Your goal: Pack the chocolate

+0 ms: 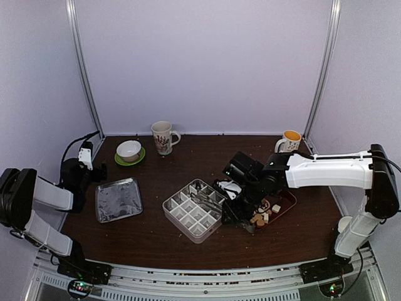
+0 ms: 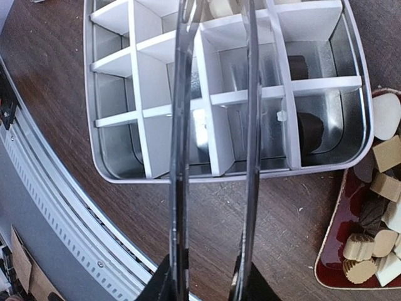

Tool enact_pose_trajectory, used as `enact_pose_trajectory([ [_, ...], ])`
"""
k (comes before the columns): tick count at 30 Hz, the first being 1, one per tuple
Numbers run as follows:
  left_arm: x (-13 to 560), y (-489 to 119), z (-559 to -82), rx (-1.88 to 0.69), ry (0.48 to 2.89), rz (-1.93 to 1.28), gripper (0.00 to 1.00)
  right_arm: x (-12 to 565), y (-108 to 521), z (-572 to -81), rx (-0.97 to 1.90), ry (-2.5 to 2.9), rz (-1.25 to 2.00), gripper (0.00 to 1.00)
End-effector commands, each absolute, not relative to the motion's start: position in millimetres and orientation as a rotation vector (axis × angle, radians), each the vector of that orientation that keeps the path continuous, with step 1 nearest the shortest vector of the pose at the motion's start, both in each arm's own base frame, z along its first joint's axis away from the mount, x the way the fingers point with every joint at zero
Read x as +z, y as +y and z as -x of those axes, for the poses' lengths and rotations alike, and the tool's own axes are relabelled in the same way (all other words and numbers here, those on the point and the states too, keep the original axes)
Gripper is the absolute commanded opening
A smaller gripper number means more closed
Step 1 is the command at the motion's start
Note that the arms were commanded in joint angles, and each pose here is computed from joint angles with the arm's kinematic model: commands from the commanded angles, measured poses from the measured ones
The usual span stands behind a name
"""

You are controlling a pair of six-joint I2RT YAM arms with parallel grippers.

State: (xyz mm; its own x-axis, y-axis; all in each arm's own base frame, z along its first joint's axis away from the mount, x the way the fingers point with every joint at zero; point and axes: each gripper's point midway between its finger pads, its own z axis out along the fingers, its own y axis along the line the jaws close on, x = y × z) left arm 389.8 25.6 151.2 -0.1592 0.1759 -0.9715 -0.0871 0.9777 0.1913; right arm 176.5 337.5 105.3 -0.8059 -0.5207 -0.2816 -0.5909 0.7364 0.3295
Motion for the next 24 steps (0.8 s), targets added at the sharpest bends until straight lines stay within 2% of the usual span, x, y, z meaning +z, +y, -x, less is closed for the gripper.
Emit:
enact_pose_trajectory([
  [1,164,29,-391,0.235,1.659,-0.051,0.98,104,338,-180,0.580,2.738,0.901,0.32],
  [10,164,29,-391,0.235,1.659,-0.050,0.98,113,338,-185,0.568,2.708,0.893,0.34],
  [24,164,29,-391,0.236,1.659,-0.051,0.98,159,320,-193,0.544,2.569,0.826,0.33],
])
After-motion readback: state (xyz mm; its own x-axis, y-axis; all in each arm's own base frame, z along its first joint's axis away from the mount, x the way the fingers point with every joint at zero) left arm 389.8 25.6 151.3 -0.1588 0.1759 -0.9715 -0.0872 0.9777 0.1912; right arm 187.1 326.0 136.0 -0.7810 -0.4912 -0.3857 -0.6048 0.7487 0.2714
